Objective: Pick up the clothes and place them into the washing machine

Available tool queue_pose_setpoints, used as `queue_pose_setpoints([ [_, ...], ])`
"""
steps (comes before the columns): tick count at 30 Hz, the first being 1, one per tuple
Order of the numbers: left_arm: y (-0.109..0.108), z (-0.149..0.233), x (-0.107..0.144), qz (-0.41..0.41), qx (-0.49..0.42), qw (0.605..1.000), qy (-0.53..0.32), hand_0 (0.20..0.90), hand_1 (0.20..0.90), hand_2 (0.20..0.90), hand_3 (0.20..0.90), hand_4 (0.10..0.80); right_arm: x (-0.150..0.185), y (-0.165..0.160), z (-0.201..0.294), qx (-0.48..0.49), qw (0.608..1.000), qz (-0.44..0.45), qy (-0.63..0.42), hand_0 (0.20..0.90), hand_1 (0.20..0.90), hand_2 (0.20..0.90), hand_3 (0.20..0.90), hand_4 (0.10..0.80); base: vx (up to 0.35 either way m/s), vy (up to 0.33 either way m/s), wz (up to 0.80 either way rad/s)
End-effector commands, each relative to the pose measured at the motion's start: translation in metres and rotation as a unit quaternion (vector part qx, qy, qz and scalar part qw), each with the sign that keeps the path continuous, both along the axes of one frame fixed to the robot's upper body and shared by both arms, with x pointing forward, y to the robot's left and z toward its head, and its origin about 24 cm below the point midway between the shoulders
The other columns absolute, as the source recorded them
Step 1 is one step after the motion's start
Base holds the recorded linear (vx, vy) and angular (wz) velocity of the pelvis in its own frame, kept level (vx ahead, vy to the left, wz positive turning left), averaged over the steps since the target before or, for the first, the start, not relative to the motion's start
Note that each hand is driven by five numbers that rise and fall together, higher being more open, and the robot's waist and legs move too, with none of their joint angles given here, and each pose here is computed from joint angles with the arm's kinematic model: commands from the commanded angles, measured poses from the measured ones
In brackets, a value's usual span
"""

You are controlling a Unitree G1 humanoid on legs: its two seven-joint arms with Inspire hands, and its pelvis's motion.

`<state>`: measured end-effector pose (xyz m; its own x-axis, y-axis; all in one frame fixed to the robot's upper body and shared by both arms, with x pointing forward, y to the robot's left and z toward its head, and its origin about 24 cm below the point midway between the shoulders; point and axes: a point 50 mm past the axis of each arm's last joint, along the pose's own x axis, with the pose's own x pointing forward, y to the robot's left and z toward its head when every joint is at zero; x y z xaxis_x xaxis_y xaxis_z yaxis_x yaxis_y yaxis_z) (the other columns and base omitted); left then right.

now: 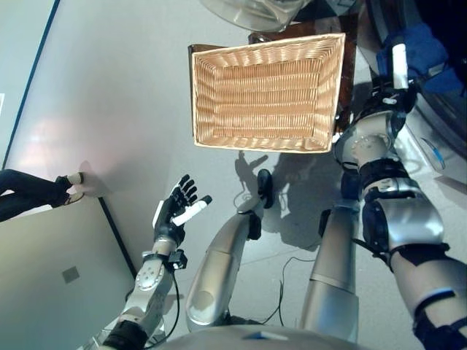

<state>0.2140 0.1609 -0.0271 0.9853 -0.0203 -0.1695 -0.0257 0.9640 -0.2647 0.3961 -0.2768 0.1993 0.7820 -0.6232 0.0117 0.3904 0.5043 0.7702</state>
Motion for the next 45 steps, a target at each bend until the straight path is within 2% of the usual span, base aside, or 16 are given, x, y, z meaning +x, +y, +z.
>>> queue_pose_setpoints([
  [1, 0.039, 0.013, 0.003, 0.043, 0.036, 0.998, -0.03, 0.9, 0.9, 0.9, 0.9, 0.8, -0.004, 0.017, 0.115, -0.129, 0.977, 0.024, -0.17, 0.2, 0.2, 0.2, 0.2, 0.3, 0.0, 0.0, 0.0],
  [23, 0.045, 0.016, 0.002, 0.061, 0.046, 0.996, -0.037, 0.9, 0.9, 0.9, 0.9, 0.8, -0.018, -0.022, 0.123, -0.124, 0.981, -0.065, -0.133, 0.2, 0.2, 0.2, 0.2, 0.3, 0.0, 0.0, 0.0],
  [33, 0.046, 0.016, 0.0, 0.061, 0.044, 0.996, -0.037, 0.9, 0.9, 0.9, 0.9, 0.8, -0.052, -0.058, 0.169, -0.13, 0.963, -0.144, -0.185, 0.2, 0.2, 0.2, 0.2, 0.3, 0.005, -0.001, -0.02],
  [45, 0.046, 0.016, -0.003, 0.064, 0.044, 0.996, -0.038, 0.9, 0.9, 0.9, 0.9, 0.8, -0.082, -0.09, 0.183, -0.082, 0.947, -0.214, -0.225, 0.2, 0.2, 0.2, 0.2, 0.3, -0.003, 0.0, -0.02],
])
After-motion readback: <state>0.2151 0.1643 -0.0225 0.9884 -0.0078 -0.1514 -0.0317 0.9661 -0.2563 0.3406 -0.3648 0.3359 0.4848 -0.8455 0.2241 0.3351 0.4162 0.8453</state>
